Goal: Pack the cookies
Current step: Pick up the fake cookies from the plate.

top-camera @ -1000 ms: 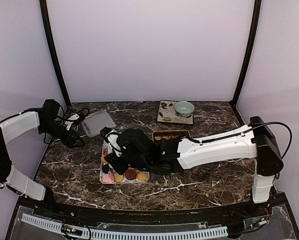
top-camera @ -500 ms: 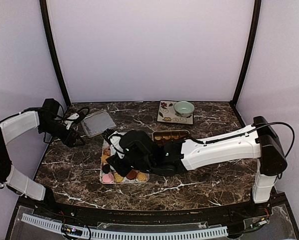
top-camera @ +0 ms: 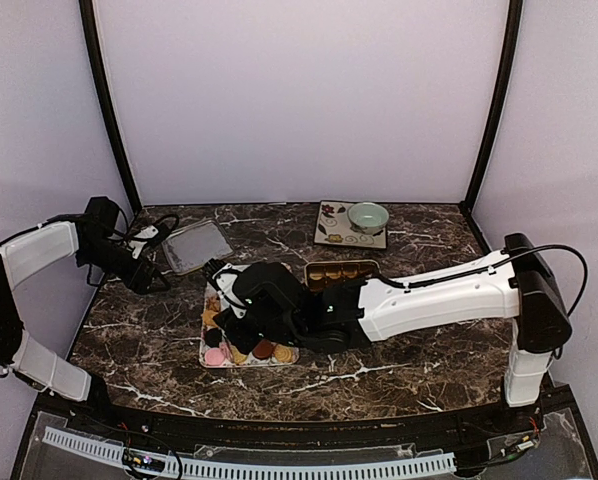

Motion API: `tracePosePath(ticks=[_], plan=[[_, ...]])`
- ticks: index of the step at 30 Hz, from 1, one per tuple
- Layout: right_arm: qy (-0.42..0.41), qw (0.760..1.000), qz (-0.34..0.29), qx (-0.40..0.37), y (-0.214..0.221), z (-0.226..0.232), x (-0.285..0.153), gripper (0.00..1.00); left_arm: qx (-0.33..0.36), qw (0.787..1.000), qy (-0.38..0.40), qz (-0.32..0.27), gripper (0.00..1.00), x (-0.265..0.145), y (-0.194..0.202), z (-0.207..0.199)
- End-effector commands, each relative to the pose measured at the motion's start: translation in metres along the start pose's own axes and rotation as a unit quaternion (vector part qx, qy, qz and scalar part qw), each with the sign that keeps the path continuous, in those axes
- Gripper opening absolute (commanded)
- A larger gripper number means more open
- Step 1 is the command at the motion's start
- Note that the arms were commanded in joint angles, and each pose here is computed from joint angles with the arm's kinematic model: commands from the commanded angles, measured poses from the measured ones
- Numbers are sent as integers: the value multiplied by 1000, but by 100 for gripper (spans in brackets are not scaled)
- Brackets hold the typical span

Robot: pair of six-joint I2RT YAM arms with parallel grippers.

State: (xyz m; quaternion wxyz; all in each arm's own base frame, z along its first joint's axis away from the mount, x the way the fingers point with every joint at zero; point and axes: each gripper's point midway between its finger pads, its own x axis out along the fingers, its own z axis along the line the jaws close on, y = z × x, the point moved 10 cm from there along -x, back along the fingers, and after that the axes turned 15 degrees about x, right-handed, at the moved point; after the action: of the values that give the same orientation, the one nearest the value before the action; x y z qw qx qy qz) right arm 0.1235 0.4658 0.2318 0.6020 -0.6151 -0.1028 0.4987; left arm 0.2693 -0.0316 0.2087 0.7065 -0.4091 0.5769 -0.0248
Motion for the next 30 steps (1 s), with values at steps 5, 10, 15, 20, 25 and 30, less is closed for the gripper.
tracePosePath(ticks=[5, 10, 15, 20, 25, 30], plan=[[-26, 997, -63, 34, -64, -13, -12, 25, -12, 1000, -4, -1, 66, -9, -3, 1], [-22, 996, -84, 37, -88, -27, -13, 23, -14, 1000, -4, 1, 66, -8, -1, 1], [6, 994, -102, 33, -104, -42, -16, 24, -12, 1000, -5, -1, 65, -9, -2, 1], [40, 991, -120, 40, -113, -69, -34, 24, -12, 1000, -3, 0, 65, -9, -2, 1], [66, 988, -122, 63, -108, -102, -50, 24, -15, 1000, 0, -1, 65, -8, -2, 1], [85, 984, -134, 86, -108, -130, -66, 25, -18, 1000, 3, -3, 65, -8, -3, 2]])
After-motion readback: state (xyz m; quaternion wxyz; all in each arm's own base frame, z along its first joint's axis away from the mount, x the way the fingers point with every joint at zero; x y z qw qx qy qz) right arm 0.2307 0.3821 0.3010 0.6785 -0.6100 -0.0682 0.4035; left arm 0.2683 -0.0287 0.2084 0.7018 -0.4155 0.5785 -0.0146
